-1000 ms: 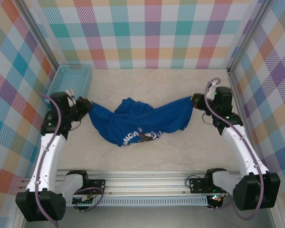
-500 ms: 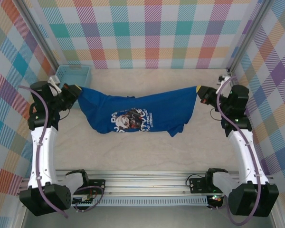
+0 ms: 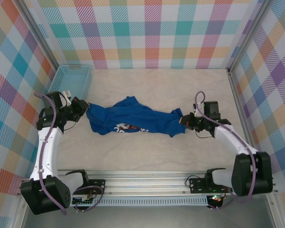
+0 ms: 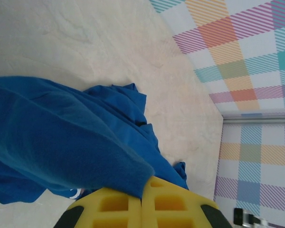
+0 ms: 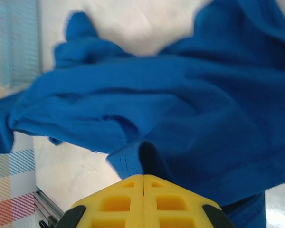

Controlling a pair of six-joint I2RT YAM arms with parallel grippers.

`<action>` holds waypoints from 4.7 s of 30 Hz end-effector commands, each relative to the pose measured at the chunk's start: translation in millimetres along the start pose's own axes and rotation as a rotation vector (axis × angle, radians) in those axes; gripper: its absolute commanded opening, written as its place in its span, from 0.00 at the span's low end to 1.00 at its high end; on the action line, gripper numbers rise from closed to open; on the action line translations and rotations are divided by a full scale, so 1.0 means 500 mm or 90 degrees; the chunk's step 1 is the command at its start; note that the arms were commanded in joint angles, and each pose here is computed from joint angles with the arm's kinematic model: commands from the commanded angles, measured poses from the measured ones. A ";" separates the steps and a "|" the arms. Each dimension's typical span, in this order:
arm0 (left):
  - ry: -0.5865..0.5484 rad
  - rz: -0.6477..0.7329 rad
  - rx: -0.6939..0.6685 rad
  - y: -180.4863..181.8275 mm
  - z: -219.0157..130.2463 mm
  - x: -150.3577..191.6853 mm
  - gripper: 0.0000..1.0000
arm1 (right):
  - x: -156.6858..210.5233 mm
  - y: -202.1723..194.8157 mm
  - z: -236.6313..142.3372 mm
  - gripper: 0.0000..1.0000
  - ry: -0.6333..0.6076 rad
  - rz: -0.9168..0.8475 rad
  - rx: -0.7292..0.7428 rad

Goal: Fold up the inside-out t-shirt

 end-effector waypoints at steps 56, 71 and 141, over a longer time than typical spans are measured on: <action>0.011 0.064 0.025 -0.032 0.002 0.005 0.00 | 0.187 0.076 0.051 0.43 0.284 -0.423 0.513; 0.012 0.072 0.022 -0.030 0.000 0.007 0.00 | 0.188 0.024 0.124 0.43 0.364 -0.385 0.544; -0.077 0.174 0.183 -0.305 -0.082 -0.028 0.00 | -0.355 0.292 -0.329 0.02 -0.314 -0.408 0.338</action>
Point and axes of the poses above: each hand's point on the last joint's axis, 136 mm out from that joint toward the fingers, its own z axis out along the fingers, its own y axis along the line the jaws close on, x = y × z, the point moved 5 cm from there along -z, back along the fingers, and after that the axes turned 14 degrees about -z, right-handed, at the moved point
